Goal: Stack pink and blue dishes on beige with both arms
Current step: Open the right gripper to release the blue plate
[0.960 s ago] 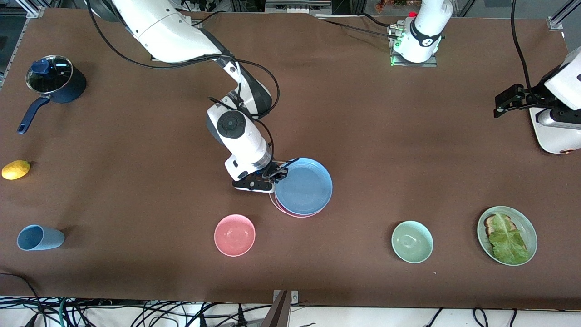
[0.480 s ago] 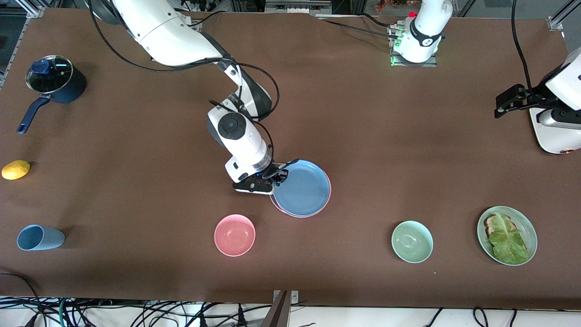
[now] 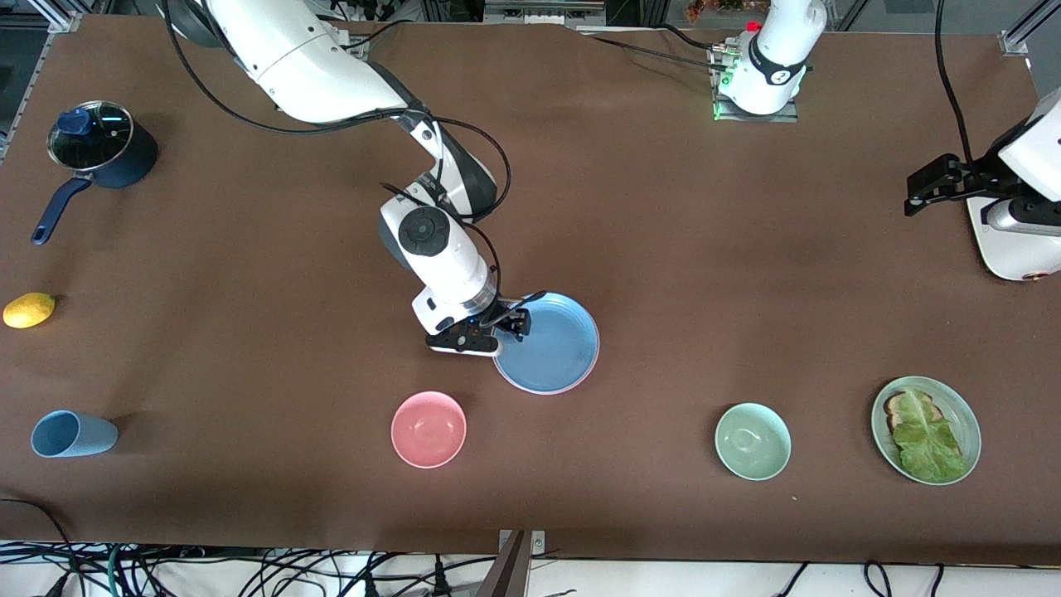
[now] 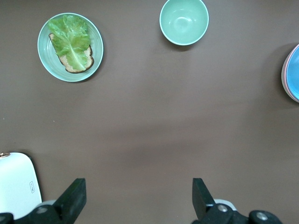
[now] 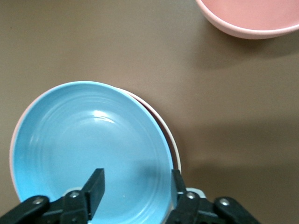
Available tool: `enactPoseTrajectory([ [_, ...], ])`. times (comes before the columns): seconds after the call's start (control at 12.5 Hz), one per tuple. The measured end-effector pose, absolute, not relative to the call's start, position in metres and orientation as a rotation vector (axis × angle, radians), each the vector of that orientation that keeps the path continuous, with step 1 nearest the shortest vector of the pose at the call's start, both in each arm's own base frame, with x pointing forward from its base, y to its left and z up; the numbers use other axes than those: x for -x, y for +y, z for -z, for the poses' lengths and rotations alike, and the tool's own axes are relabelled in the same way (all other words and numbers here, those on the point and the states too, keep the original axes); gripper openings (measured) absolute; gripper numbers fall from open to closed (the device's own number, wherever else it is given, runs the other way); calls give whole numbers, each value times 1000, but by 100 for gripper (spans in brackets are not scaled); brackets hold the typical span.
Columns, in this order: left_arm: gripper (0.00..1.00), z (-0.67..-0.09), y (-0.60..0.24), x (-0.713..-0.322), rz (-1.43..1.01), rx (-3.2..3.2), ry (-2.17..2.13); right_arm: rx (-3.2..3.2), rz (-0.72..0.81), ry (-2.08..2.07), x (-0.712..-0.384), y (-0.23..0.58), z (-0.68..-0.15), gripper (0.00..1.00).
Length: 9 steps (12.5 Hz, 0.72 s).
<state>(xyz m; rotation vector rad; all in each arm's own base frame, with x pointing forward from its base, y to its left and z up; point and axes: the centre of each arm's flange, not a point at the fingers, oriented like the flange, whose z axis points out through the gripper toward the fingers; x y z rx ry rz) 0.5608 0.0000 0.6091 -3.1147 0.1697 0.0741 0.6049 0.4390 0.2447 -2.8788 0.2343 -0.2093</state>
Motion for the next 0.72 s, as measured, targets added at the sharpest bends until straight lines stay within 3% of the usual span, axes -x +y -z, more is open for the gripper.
enactPoseTrajectory([
  [0.24, 100, -608, -1, -561, -77, 3115, 173, 2870, 226, 237, -609, 439, -251, 65],
  [0.4, 100, -608, -3, -561, -79, 3114, 177, 2881, 241, 248, -616, 432, -253, 80],
  [0.48, 100, -607, -3, -561, -80, 3114, 178, 2901, 239, 257, -620, 425, -255, 80],
  [0.64, 100, -606, -4, -561, -82, 3114, 180, 2945, 238, 277, -630, 410, -268, 98],
  [0.72, 100, -606, -4, -561, -83, 3114, 181, 2972, 239, 286, -636, 399, -279, 100],
])
